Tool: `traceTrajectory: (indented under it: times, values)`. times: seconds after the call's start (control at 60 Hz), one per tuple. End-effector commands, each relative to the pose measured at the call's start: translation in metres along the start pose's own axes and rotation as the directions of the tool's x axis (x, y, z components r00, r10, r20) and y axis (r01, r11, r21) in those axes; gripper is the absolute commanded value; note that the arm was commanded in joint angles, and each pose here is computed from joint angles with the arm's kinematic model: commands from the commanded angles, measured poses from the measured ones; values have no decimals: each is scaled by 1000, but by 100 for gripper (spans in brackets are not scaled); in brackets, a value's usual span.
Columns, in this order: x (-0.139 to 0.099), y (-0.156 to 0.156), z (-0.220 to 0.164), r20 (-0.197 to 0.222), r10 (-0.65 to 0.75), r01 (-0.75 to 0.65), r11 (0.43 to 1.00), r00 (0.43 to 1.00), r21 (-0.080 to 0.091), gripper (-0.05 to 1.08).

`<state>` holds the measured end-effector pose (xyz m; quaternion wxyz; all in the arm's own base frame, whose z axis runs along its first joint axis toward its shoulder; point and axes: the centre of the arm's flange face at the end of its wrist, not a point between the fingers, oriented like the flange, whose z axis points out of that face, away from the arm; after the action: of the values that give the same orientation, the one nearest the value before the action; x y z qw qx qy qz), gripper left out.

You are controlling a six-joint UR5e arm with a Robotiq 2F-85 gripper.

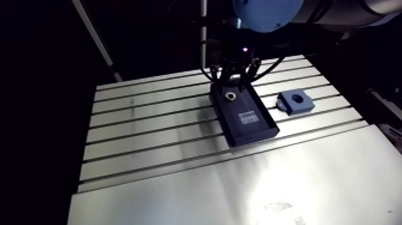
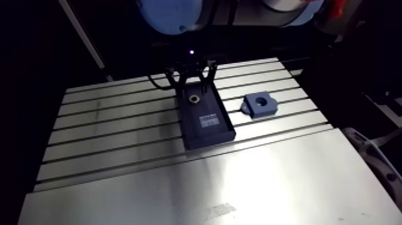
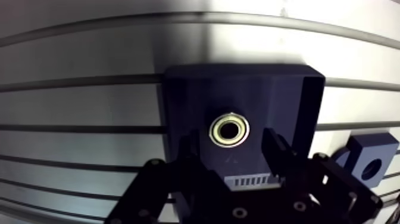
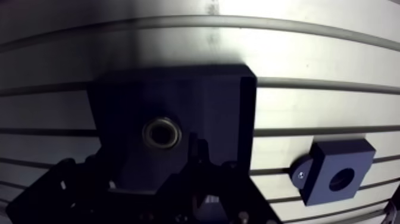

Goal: Pick up the bearing and press it into the housing until flush.

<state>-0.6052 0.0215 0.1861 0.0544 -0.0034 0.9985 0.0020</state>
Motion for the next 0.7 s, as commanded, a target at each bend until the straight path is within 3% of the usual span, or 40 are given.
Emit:
traceTrajectory:
  times: [0.017,0.7]
  values:
    - [2,-2,-2,-30,-10,9,1000,1000,-4,37]
    - [4,3,6,-17,-7,7,1000,1000,-4,36]
